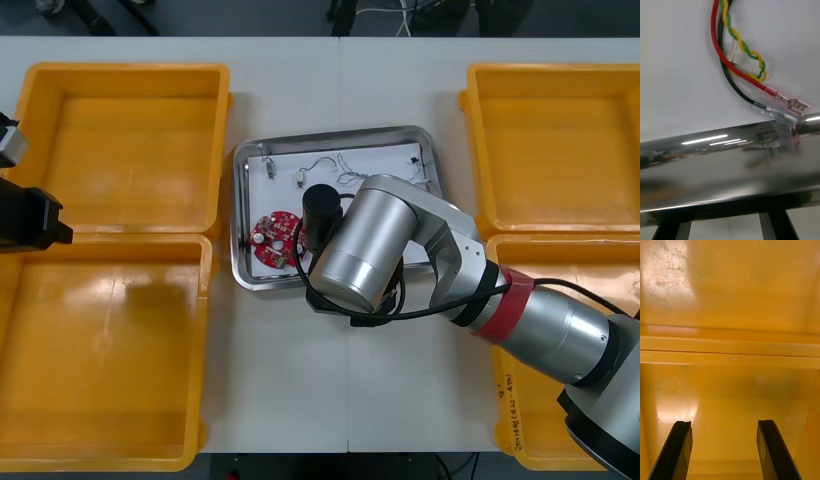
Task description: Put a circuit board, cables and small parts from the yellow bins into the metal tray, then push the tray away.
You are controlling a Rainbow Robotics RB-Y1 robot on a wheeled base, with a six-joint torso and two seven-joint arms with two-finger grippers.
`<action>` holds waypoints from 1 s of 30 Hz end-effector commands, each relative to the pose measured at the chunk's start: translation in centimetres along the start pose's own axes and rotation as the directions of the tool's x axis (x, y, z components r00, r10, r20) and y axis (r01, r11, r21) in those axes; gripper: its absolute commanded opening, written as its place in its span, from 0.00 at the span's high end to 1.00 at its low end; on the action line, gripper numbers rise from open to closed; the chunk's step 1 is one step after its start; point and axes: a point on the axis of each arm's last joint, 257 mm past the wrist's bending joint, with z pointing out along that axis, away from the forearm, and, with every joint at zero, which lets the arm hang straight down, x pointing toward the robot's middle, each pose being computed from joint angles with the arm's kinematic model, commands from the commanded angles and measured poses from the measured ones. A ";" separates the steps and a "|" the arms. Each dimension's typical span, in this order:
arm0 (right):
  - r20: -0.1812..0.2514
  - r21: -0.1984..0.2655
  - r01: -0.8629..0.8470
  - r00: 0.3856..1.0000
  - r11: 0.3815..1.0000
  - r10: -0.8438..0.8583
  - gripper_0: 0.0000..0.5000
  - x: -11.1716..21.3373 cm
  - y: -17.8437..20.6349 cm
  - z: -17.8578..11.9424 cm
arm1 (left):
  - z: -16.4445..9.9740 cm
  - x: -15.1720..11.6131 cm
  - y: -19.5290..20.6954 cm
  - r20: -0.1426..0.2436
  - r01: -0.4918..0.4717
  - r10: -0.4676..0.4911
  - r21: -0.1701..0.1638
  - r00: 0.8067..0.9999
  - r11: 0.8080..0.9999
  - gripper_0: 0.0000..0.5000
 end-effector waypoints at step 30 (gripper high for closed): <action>0.113 -0.036 0.041 0.993 0.999 -0.037 0.00 -6.4 1.0 -1.4 | -1.1 -0.1 1.7 0.008 -0.135 0.136 -0.059 0.991 0.989 0.00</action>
